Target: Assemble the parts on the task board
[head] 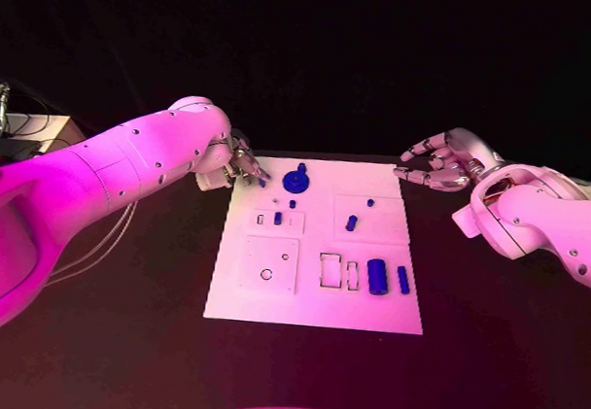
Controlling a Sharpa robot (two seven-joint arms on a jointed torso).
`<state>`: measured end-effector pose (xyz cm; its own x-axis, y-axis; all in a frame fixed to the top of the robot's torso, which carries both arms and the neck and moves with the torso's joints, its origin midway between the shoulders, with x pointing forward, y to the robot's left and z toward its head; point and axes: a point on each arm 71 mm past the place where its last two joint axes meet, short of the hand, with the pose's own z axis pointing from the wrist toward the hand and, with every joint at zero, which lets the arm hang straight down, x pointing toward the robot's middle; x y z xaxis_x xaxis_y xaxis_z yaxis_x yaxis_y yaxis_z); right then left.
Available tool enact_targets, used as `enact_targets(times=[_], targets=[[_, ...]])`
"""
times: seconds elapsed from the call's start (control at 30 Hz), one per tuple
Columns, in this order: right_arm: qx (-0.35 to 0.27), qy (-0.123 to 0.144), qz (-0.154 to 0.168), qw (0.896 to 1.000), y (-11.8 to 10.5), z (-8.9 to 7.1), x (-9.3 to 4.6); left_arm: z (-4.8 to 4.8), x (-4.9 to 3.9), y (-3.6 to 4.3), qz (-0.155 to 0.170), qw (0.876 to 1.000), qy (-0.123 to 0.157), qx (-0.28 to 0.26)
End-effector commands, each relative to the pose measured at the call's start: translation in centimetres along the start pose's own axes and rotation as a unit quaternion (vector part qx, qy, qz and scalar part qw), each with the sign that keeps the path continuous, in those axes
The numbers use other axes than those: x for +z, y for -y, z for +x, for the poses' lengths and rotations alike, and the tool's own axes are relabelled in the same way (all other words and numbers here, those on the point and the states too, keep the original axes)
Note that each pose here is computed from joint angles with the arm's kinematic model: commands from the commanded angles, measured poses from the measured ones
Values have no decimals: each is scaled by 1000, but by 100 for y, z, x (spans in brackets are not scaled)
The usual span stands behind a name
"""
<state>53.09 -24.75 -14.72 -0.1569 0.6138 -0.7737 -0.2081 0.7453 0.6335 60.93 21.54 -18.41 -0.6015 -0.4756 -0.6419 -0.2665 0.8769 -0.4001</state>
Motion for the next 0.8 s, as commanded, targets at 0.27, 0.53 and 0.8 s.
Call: enact_targets(times=[0.27,0.53,0.8], targets=[[-4,-1,-7,1000,-15,3,2,-3,-2,18,11,1000,-5,-9],[-5,-2,-7,1000,-12,3,5,2,-2,26,19,1000,-10,-15],[-5,-3,-6,1000,-7,1,7,-8,-3,27,27,999,-7,-36]])
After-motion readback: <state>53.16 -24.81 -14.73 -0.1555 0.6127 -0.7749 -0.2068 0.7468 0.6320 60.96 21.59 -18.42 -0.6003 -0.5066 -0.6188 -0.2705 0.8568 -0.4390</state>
